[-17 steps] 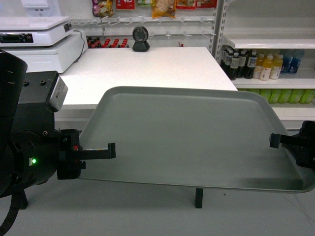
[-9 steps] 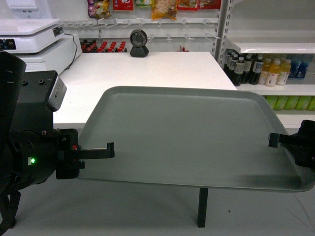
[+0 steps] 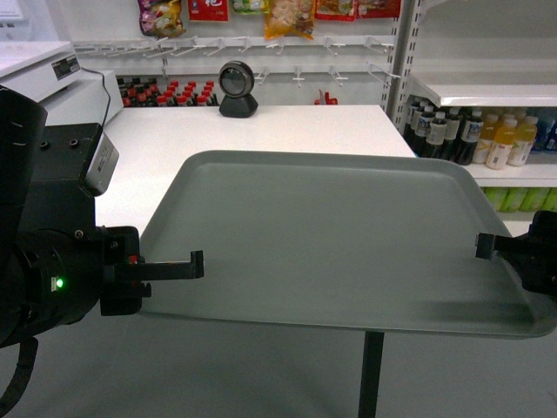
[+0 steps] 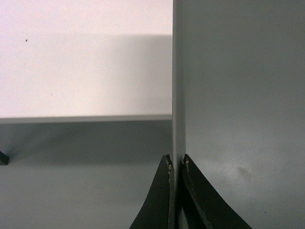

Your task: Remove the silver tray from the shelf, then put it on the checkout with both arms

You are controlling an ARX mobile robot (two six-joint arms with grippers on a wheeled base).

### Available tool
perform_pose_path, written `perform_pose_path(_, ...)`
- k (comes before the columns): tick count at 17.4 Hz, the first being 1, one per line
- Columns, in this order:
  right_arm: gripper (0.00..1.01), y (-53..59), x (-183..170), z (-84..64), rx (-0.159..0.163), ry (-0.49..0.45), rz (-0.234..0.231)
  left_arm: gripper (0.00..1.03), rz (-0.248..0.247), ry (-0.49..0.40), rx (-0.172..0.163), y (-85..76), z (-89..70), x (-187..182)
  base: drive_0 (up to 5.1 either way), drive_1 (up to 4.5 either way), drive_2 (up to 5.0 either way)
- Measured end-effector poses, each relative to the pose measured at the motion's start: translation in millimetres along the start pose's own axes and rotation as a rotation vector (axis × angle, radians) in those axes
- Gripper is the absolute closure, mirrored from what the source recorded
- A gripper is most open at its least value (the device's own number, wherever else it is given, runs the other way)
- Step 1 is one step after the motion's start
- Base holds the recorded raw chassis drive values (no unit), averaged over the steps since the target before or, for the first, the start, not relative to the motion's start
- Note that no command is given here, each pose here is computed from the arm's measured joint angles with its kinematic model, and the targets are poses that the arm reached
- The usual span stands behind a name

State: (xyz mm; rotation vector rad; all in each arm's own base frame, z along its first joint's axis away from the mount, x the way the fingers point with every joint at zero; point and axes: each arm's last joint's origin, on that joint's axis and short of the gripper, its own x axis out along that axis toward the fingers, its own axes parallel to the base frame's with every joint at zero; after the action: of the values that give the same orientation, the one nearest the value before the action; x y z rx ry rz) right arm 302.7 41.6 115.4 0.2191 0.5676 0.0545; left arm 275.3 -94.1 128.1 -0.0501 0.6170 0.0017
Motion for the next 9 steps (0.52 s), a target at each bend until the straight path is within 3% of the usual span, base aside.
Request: perform_pose_path(9, 0.99, 0.0, 0.0, 0.0, 0.000, 0.000, 0.000, 1.00, 0.001, -0.001, 0.000, 0.0, 0.1, 0.0, 0.0, 4.08, -4.1)
